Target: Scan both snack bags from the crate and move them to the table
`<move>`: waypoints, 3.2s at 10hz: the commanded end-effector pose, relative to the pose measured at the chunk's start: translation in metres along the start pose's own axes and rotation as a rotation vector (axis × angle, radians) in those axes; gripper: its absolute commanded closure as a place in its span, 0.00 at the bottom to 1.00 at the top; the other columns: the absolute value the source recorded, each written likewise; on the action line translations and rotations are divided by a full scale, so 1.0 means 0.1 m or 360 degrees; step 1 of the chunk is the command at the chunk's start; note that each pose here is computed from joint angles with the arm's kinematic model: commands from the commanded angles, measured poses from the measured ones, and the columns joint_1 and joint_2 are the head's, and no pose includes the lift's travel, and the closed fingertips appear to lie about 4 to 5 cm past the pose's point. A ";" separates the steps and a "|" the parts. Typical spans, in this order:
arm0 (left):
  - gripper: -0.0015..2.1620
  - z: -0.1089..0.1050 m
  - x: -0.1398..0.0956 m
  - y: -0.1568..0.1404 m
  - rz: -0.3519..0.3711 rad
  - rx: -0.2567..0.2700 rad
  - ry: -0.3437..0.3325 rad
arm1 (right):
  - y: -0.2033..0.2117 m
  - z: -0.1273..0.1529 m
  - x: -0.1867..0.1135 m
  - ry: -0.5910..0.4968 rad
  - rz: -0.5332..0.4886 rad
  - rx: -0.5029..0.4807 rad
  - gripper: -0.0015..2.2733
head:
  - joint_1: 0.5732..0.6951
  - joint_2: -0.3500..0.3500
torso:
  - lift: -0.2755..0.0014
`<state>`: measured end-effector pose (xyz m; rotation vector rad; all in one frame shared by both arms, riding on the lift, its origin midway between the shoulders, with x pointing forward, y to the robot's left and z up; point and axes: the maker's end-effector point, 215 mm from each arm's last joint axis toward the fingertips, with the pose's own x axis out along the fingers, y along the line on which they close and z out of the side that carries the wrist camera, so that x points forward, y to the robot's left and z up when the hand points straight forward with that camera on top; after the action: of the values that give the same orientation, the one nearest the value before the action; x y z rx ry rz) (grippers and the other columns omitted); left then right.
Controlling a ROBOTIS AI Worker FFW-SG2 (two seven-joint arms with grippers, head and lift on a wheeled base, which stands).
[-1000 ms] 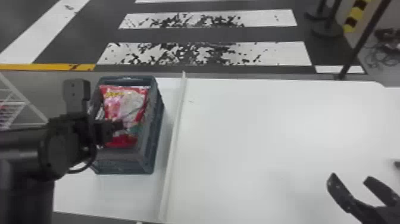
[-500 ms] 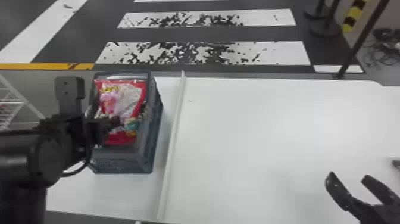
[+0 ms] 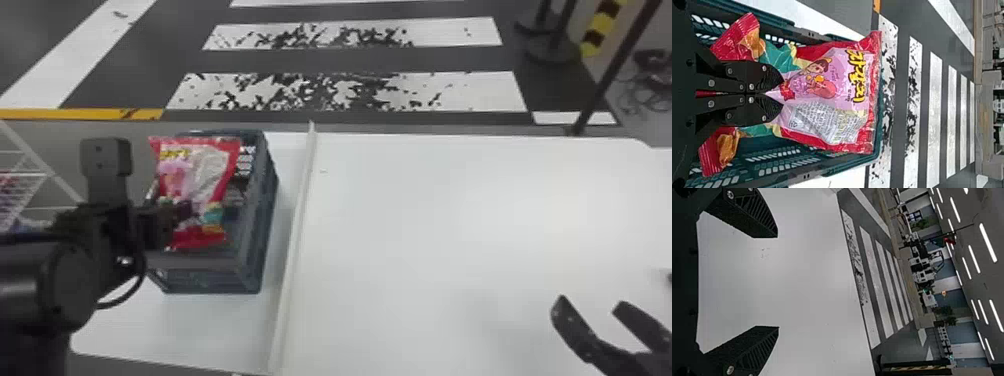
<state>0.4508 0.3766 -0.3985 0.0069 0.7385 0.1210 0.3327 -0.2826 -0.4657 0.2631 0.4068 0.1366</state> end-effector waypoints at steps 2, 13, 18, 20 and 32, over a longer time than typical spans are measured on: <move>0.99 0.01 -0.05 0.01 -0.0007 0.0000 -0.0028 | 0.00 0.02 -0.02 -0.0008 0.0005 0.0017 0.04 | 1.00 0.70 | 0.68; 0.99 0.55 -1.12 -0.88 -0.0393 0.0001 -0.0361 | -0.14 0.22 -0.06 -0.0052 -0.0073 -0.0010 0.04 | 1.00 0.56 | 0.68; 0.99 0.18 -0.82 -2.70 -0.0895 0.0062 -0.0153 | -0.40 0.33 -0.09 -0.0069 -0.0155 -0.0019 0.05 | 1.00 0.22 | 0.68; 0.99 -0.13 -0.58 -3.47 -0.1055 0.0108 -0.0077 | -0.58 0.41 -0.12 -0.0079 -0.0210 -0.0032 0.05 | 1.00 0.05 | 0.68; 0.08 -1.73 -0.53 -5.08 -0.1589 0.0333 0.0222 | -0.79 0.61 -0.03 -0.0131 -0.0312 -0.0009 0.04 | 1.00 0.00 | 0.68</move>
<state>0.3494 -0.1392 -0.5172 -0.1585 0.8187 -0.9148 0.3602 -0.3722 -0.4331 0.2211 0.3494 -0.0645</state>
